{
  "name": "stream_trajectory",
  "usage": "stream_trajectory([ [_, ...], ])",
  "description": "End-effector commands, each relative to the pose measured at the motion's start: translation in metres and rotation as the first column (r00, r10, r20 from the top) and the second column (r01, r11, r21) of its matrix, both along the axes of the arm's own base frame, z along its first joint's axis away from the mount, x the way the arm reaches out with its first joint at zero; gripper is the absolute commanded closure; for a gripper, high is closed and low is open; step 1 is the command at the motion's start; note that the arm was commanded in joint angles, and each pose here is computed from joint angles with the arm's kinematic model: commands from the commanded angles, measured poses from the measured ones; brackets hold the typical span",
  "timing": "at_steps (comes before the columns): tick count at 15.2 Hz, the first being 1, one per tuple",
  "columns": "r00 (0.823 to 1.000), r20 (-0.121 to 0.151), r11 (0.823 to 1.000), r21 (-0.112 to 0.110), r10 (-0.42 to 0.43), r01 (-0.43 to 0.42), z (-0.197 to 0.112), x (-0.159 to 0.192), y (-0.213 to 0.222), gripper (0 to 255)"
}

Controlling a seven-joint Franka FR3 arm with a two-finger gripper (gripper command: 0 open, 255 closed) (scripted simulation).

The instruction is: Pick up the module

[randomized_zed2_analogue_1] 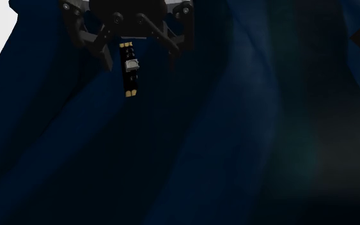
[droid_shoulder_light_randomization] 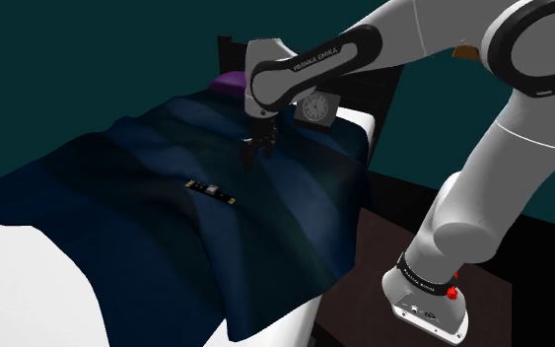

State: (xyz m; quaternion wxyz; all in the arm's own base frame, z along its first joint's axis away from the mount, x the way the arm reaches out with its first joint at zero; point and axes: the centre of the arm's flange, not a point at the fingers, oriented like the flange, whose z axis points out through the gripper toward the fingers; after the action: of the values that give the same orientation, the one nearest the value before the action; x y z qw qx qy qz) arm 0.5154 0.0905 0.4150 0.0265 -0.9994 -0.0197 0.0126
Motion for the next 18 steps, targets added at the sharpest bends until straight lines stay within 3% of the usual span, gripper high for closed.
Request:
stream_trajectory([
  [1,1.0,0.004,1.0,-0.006,0.002,-0.002,-0.014,0.021,0.011,0],
  [14,0.999,0.026,0.999,-0.046,0.018,-0.017,-0.106,0.151,0.074,0],
  [18,0.999,0.027,0.999,-0.048,0.019,-0.017,-0.125,0.156,0.077,0],
])
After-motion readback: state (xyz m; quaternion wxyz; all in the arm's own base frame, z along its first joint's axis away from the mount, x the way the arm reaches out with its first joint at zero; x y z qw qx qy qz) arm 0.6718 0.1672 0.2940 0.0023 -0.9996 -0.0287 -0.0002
